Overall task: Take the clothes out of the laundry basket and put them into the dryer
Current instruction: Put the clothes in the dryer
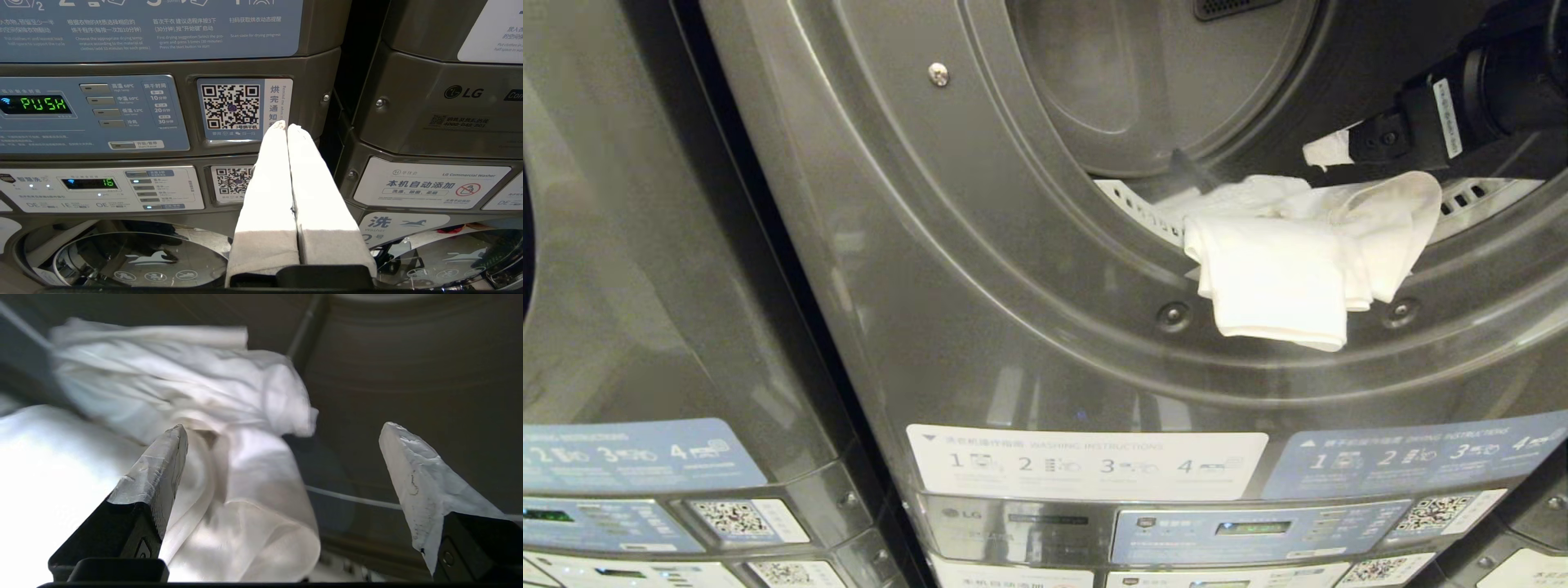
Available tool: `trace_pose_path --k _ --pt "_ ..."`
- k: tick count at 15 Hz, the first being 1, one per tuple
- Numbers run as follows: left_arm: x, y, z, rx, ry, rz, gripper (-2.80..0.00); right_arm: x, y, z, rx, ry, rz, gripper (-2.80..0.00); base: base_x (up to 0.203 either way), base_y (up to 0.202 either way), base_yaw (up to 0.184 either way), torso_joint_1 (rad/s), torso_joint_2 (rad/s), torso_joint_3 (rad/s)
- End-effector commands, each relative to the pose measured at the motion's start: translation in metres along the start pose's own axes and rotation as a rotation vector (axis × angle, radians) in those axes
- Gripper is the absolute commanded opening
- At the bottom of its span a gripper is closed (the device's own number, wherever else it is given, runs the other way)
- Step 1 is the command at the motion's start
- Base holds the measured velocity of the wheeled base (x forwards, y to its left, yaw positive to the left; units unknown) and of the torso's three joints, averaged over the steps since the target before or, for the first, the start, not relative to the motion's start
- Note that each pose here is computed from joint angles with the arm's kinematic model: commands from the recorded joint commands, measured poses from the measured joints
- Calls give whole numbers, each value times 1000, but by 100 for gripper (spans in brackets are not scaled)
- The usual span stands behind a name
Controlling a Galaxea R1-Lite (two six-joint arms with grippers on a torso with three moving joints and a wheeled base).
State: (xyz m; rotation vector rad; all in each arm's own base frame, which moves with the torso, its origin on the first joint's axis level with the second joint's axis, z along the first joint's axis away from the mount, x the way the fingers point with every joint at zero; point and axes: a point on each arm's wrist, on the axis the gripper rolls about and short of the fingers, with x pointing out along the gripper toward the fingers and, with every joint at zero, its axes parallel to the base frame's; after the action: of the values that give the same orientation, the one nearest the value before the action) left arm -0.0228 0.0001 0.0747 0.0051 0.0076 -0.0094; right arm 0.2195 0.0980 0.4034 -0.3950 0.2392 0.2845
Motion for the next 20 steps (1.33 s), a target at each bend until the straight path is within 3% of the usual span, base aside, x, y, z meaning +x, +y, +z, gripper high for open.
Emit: trace_pose_path --k 1,5,7,10,20 --pt "0 0 0 1 0 0 -280 -19 -3 2 2 -32 13 0 0 0 0 0 0 0" --pt "0 0 0 1 0 0 -280 -65 -3 -15 -6 9 184 0 0 0 0 0 0 0" --pt "0 0 0 1 0 0 -280 -62 4 -23 2 55 223 0 0 0 0 0 0 0" --pt "0 0 0 1 0 0 -280 -48 24 -27 90 114 306 0 0 0 0 0 0 0" --pt "0 0 0 -1 0 0 -280 -12 43 -32 126 201 309 0 0 0 0 0 0 0"
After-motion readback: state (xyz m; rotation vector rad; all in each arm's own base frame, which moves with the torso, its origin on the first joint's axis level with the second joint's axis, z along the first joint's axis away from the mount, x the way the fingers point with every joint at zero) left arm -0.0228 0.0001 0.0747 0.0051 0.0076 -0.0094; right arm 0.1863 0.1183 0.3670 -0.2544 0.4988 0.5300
